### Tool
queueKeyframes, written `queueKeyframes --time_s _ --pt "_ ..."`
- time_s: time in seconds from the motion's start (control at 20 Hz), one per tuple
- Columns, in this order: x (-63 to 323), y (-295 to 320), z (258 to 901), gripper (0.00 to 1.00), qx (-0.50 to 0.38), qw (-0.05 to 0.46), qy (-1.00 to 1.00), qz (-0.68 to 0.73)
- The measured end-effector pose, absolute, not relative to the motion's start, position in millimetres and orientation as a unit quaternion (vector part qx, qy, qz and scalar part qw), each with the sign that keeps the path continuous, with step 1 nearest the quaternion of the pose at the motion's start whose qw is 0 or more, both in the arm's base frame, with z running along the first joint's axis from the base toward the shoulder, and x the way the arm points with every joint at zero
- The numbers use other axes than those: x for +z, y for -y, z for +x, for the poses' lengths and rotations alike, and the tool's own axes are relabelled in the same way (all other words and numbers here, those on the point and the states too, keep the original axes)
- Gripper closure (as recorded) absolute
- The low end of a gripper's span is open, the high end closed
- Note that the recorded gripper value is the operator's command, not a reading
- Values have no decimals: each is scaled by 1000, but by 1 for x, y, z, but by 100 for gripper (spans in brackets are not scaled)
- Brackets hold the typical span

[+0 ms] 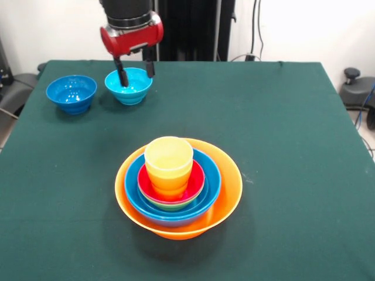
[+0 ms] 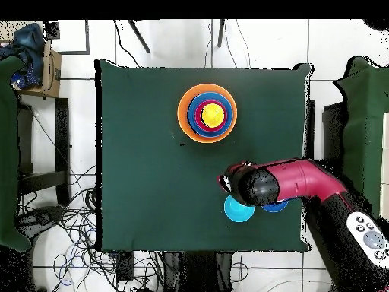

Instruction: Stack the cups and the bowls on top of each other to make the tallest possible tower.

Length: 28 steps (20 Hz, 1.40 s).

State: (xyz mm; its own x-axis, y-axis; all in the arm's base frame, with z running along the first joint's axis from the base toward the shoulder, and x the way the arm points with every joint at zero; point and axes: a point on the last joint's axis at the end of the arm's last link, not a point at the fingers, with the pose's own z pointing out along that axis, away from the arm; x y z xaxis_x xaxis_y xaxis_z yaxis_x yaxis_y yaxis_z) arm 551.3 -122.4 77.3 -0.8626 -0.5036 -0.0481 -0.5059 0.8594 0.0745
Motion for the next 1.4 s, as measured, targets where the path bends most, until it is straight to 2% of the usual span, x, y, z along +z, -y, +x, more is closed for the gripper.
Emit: queueKeyframes --time_s 0.45,1.4 --pt "81 139 544 0 41 15 -967 -250" --pt "78 123 545 0 29 13 -959 -281"
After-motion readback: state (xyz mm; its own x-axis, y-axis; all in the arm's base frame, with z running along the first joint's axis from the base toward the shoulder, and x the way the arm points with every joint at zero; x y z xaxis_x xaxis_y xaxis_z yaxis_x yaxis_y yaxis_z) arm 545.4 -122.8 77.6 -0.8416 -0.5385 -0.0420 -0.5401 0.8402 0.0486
